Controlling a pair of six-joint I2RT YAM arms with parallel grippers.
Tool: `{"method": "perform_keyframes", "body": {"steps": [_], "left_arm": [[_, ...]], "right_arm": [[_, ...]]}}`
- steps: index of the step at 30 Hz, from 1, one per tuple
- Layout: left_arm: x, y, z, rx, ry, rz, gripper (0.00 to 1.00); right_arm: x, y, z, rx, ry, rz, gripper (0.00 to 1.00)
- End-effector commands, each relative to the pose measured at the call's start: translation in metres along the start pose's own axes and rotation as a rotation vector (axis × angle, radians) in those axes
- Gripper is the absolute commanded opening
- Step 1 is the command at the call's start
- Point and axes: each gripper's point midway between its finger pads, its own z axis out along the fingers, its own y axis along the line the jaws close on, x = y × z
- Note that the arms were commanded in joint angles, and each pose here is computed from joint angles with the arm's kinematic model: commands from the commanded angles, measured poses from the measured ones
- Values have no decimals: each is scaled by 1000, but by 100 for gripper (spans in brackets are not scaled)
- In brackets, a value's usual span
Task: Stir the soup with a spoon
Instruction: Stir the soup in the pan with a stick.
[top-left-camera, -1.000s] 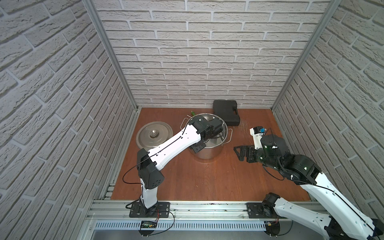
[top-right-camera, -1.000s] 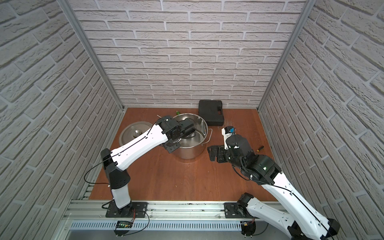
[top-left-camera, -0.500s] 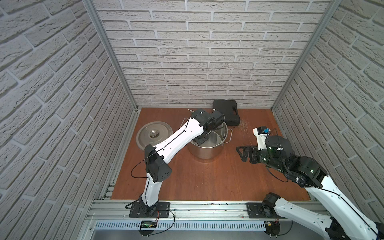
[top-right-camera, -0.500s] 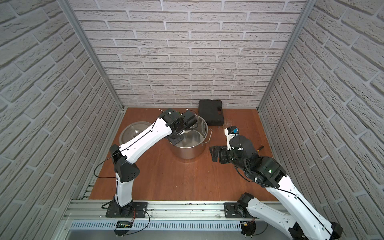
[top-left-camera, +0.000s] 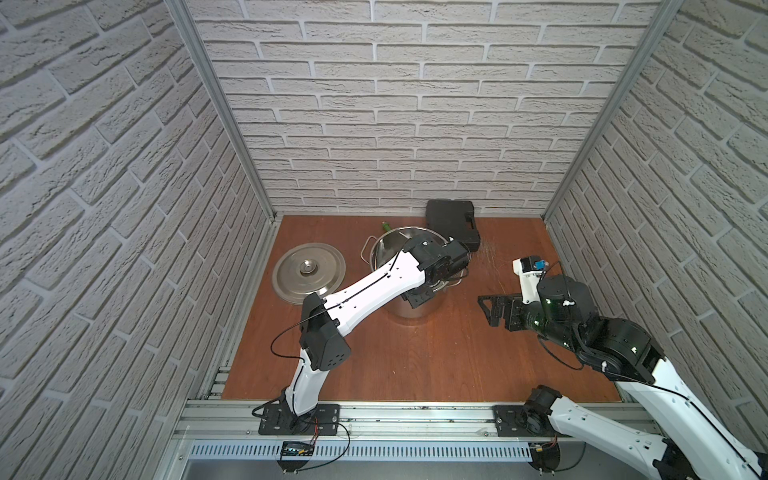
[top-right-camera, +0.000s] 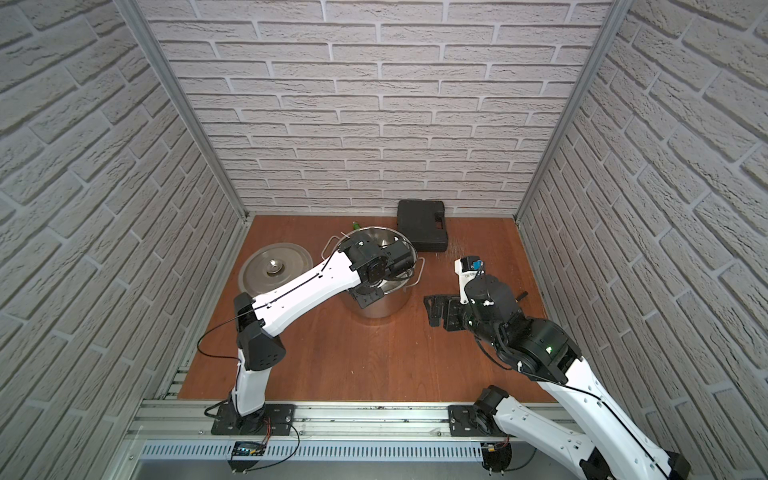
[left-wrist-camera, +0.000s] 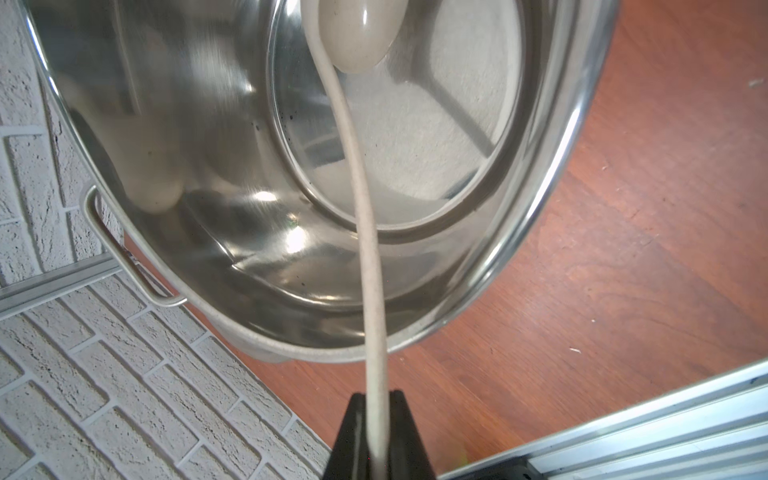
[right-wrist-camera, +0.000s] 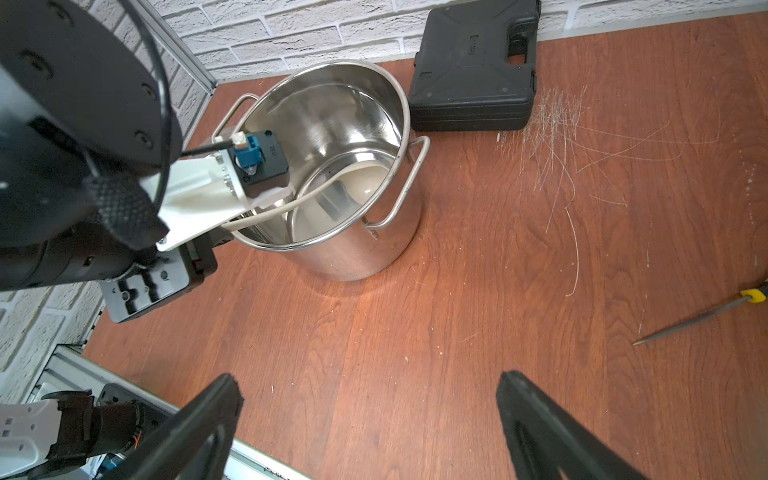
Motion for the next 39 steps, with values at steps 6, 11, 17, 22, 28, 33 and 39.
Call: {"method": "perform_keyframes", "body": {"steps": [6, 11, 17, 22, 28, 33, 39], "left_arm": [[56, 29, -17, -73, 56, -65, 0], [70, 58, -11, -112, 105, -103, 0], [61, 79, -4, -122, 94, -121, 0], [29, 73, -9, -86, 5, -138, 0], [-7, 46, -9, -50, -46, -83, 0], [-26, 19, -11, 0, -86, -43, 0], [-16, 1, -14, 27, -63, -3, 0]], "right_arm": [[-9, 11, 9, -45, -32, 22, 99], [-11, 15, 10, -54, -26, 16, 99], [-17, 15, 4, -49, -43, 12, 99], [-19, 12, 0, -37, -46, 7, 99], [-18, 8, -6, -25, -52, 17, 99], [-16, 2, -11, -13, -61, 29, 99], [-13, 0, -13, -12, -62, 42, 99]]}}
